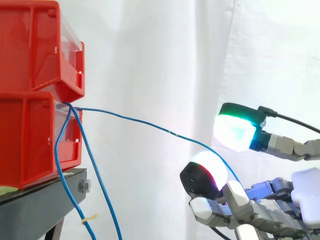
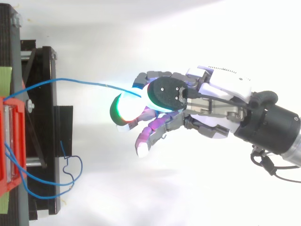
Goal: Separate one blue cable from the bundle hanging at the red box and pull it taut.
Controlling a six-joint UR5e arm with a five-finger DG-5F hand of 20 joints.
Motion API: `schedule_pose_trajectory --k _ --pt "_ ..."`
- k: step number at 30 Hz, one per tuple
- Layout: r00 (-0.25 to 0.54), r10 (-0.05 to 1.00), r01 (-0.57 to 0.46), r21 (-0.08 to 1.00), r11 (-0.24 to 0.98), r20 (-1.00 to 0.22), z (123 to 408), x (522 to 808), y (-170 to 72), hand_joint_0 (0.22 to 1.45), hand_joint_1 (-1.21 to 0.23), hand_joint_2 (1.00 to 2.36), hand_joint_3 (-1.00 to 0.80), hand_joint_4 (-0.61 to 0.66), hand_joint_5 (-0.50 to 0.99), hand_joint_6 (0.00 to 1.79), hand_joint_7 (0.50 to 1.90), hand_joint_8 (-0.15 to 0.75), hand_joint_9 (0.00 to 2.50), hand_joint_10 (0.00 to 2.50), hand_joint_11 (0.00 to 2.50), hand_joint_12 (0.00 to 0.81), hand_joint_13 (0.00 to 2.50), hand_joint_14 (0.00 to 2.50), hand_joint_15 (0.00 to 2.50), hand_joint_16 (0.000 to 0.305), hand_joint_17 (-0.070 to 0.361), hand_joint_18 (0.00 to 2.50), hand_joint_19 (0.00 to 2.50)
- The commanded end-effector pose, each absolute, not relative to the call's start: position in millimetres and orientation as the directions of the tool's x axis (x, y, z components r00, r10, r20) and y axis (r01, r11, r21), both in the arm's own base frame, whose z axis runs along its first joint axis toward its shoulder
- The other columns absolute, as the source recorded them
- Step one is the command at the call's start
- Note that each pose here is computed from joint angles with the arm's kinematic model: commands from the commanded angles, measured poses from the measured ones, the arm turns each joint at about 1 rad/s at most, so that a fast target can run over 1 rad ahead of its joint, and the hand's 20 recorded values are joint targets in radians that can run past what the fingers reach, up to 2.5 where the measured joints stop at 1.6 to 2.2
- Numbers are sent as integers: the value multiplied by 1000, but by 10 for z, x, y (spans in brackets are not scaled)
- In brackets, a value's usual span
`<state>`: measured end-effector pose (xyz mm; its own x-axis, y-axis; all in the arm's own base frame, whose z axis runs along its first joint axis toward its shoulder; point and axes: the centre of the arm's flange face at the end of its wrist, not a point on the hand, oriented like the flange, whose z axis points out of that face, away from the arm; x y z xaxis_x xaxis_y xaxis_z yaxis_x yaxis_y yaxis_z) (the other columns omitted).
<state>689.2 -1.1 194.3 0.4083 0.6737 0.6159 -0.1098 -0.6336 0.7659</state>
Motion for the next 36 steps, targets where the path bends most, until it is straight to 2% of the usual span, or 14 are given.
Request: schedule_pose_trajectory --k 1,6,11,13,15,18,19,22,26,29,30,36 --pt "409 677 -107 769 -630 611 1942 6892 -11 557 -595 1000 -500 249 -163 501 1242 366 707 14 504 456 1024 17 550 54 121 871 586" --pt "409 685 -104 776 -622 603 1952 6892 -11 563 -601 1000 -500 247 -161 501 1240 365 717 12 505 454 1029 18 551 53 120 873 592" --pt "428 721 -65 815 -576 544 1927 6866 -21 611 -511 1003 -459 218 -139 505 1303 361 766 13 515 446 1062 17 554 52 116 907 584" --pt "436 732 -50 826 -561 524 1931 6851 -27 635 -522 1007 -416 213 -141 543 1273 361 787 12 516 445 1075 19 552 51 116 910 592" --pt "441 742 -38 836 -547 505 1918 6845 -39 663 -560 1013 -344 206 -157 651 1136 363 819 13 535 443 1108 19 563 51 115 923 581" --pt "441 748 -34 842 -538 495 1928 6844 -39 663 -590 1017 -276 194 -169 703 1096 364 830 13 555 444 1117 20 575 51 114 933 588" --pt "440 751 -32 845 -534 491 1929 6846 -39 661 -630 1018 -255 181 -173 707 1135 367 827 15 572 446 1117 20 568 51 115 933 586" --pt "440 759 -27 852 -524 481 1929 6848 -38 659 -664 1020 -213 202 -199 793 1024 366 825 13 579 444 1120 20 582 51 115 936 587" --pt "439 758 -29 851 -524 482 1930 6849 -38 661 -678 1019 -199 199 -210 832 1005 364 828 15 594 442 1123 18 583 51 115 944 577" --pt "439 759 -29 852 -523 481 1931 6851 -37 653 -670 1016 -273 206 -210 835 982 365 832 13 591 440 1124 18 591 51 115 945 584" --pt "438 761 -26 853 -522 479 1921 6852 -27 625 -651 1012 -346 213 -206 817 986 365 837 16 601 440 1125 19 585 51 115 942 584" --pt "435 774 -21 865 -502 460 1935 6860 -24 567 -567 1000 -500 225 -176 684 1083 367 837 15 593 451 1125 18 592 53 118 943 588"
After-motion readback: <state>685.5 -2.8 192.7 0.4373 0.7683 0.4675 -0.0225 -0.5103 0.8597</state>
